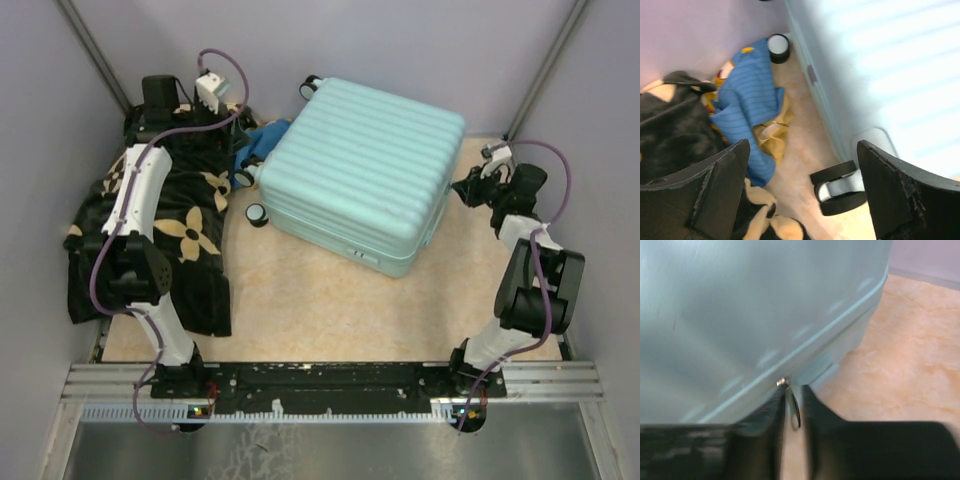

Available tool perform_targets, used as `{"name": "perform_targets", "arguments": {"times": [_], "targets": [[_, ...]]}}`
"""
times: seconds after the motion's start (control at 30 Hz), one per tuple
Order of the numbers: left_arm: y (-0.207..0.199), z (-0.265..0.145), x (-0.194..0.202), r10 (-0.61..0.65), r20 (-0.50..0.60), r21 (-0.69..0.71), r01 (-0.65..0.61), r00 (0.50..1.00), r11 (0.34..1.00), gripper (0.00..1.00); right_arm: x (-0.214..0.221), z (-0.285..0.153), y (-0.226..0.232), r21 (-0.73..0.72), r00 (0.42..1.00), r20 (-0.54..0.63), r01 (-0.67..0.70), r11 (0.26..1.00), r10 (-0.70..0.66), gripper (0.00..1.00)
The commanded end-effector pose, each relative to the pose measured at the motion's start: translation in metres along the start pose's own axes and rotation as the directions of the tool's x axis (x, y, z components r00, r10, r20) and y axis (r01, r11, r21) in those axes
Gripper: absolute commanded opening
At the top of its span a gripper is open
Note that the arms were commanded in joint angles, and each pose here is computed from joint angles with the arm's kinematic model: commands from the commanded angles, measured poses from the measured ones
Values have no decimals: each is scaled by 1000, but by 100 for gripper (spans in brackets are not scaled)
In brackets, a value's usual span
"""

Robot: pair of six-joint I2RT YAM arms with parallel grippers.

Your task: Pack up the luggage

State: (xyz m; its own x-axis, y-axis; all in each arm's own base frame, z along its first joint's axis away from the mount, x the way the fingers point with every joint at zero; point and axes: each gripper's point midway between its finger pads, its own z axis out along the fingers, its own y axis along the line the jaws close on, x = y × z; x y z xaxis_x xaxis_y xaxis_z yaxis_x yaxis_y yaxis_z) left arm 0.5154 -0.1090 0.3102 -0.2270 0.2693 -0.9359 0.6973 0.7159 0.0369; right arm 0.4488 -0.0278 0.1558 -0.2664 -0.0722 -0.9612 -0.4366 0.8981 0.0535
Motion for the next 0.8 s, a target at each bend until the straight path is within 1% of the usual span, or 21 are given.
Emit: {"name": "perform_targets", "arguments": {"times": [0.0,0.03,0.07,0.1,0.17,0.23,0.37,0.4,0.43,0.5,0.6,0.7,0.77], "targets": [[-32,0,16,18,-46,103,-13,999,995,94,-65,11,-11,-80,993,115,-27,996,37,31],[-35,-3,17,0,-44,121,5,999,993,95,-62,12,-11,-98,994,87,-59,993,68,46],[-39,-7,18,-15,-39,142,21,999,990,95,-68,11,-17,-88,993,90,-71,994,79,57],[-44,-11,18,-26,-33,162,31,999,986,95,-73,9,-25,-71,991,99,-81,994,88,62],[-57,-20,28,-34,-34,203,40,999,978,94,-85,8,-45,-19,988,122,-90,996,91,67],[-70,-30,34,-15,-23,238,20,1000,971,92,-98,12,-64,22,985,143,-101,995,97,70],[-90,-50,46,18,8,293,-20,1000,956,88,-119,31,-103,98,973,186,-161,982,141,71],[-93,-54,50,14,8,295,-15,1000,955,86,-132,36,-114,120,967,211,-170,978,142,71],[-94,-59,53,11,11,297,-14,1000,955,84,-136,44,-124,133,964,218,-186,973,155,71],[-100,-68,61,42,20,325,-46,999,945,77,-133,62,-136,151,963,208,-206,967,173,70],[-116,-78,89,96,-37,379,-74,995,922,65,-127,90,-132,152,976,186,-145,978,116,71],[-118,-76,115,93,-115,386,-42,989,921,58,-113,114,-129,130,972,181,-175,976,151,70],[-115,-69,133,76,-168,386,-5,983,923,55,-105,125,-125,97,971,187,-172,980,151,70]]}}
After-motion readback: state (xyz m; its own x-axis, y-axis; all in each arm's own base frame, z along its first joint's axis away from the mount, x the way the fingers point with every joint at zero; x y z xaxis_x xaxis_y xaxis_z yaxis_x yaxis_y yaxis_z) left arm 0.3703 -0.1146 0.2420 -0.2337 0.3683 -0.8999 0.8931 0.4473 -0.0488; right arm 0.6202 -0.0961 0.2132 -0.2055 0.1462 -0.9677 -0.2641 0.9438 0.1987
